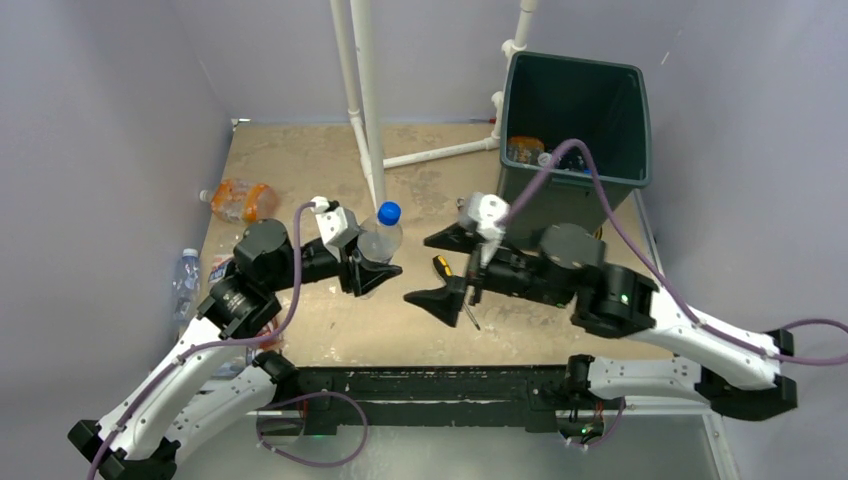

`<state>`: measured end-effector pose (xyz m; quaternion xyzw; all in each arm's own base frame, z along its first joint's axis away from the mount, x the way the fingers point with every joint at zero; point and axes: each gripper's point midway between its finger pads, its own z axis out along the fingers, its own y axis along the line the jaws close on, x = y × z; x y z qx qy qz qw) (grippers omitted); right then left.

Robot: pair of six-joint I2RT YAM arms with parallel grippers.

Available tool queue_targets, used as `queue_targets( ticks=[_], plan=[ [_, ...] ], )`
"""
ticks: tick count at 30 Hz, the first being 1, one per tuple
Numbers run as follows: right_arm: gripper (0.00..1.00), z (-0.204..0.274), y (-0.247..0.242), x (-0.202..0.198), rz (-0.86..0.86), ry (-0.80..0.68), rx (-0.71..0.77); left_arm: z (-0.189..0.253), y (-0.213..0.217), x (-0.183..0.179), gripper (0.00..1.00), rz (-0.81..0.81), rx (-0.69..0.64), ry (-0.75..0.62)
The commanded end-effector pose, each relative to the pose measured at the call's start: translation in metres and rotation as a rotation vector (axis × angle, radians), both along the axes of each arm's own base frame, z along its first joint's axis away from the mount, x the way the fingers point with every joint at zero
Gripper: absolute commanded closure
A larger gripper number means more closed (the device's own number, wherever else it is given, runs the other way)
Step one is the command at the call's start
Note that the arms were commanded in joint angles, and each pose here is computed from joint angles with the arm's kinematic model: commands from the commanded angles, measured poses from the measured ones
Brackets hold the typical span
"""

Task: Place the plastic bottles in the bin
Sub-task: Pick up the plastic bottle at the center of the board.

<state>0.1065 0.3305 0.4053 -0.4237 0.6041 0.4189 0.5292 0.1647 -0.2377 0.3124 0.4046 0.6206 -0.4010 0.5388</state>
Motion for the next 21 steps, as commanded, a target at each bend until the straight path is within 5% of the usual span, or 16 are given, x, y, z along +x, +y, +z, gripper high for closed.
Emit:
queue_targets(
  ticks=[1,5,21],
  plan=[
    [0.01,0.070,-0.040,0.005,-0.129,0.026,0.441,0.030,-0.007,0.003,1.00,0.039,-0.183,0.110],
    [0.02,0.077,-0.048,0.017,-0.202,0.108,0.586,0.040,-0.016,-0.007,1.00,-0.031,-0.285,0.175],
    [0.14,0.097,0.019,0.044,-0.223,0.199,0.607,0.044,-0.011,-0.019,1.00,-0.047,-0.310,0.199]
  ],
)
